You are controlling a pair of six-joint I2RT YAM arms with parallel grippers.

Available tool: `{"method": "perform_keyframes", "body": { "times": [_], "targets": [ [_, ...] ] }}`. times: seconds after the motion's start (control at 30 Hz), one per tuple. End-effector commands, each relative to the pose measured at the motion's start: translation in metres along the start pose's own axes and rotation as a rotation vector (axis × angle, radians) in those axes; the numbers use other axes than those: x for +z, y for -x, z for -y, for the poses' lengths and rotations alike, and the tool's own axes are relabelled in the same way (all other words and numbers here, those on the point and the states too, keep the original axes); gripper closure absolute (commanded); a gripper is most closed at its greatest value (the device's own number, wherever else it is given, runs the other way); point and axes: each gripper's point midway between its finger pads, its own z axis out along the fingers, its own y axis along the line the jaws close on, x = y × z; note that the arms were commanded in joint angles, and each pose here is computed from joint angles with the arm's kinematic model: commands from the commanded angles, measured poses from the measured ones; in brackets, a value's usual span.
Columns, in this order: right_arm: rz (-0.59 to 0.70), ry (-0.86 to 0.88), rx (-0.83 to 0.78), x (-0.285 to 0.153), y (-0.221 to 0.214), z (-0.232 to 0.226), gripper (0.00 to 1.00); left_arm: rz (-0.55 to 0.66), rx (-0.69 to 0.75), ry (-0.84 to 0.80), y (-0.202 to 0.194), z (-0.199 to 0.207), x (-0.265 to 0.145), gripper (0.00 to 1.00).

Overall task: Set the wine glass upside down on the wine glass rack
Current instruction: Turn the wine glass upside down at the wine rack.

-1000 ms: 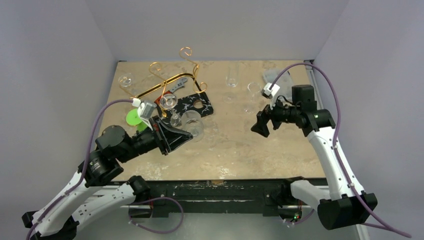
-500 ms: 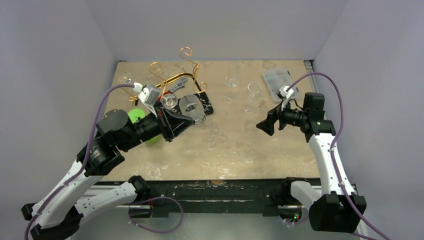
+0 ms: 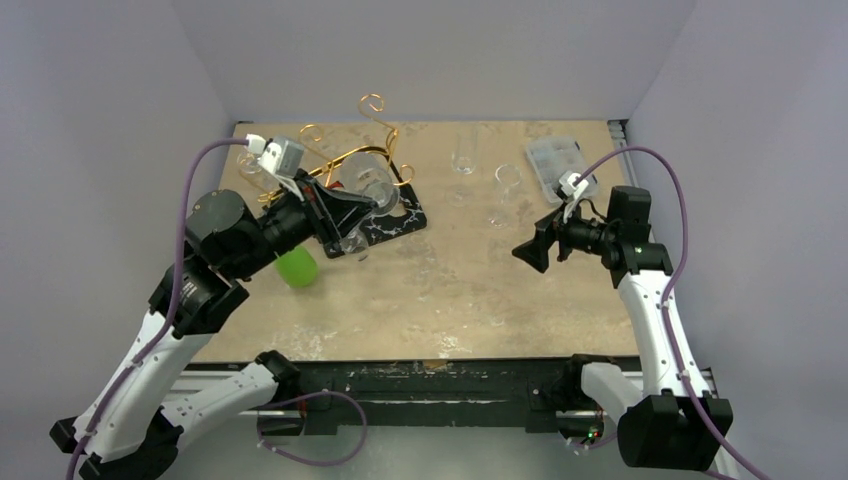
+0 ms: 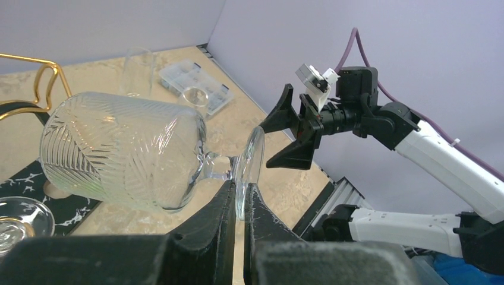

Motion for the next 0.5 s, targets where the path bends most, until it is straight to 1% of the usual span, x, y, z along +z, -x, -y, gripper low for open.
{"method": "perform_keyframes", "body": {
  "times": [0.0, 0.27, 0.47],
  "targets": [
    [0.017, -0.012, -0.041, -0.001, 0.004, 0.003, 0.03, 0.17, 0.071, -0.077, 0.056, 0.023, -0.014, 1.0],
    [0.005, -0.018, -0.035, 0.001, -0.001, 0.007, 0.03, 0.223, 0.081, -0.043, 0.074, 0.011, -0.018, 1.0],
    [-0.003, -0.02, -0.032, 0.003, -0.003, 0.009, 0.03, 0.238, 0.083, -0.021, 0.08, 0.002, -0.018, 1.0]
  ]
}}
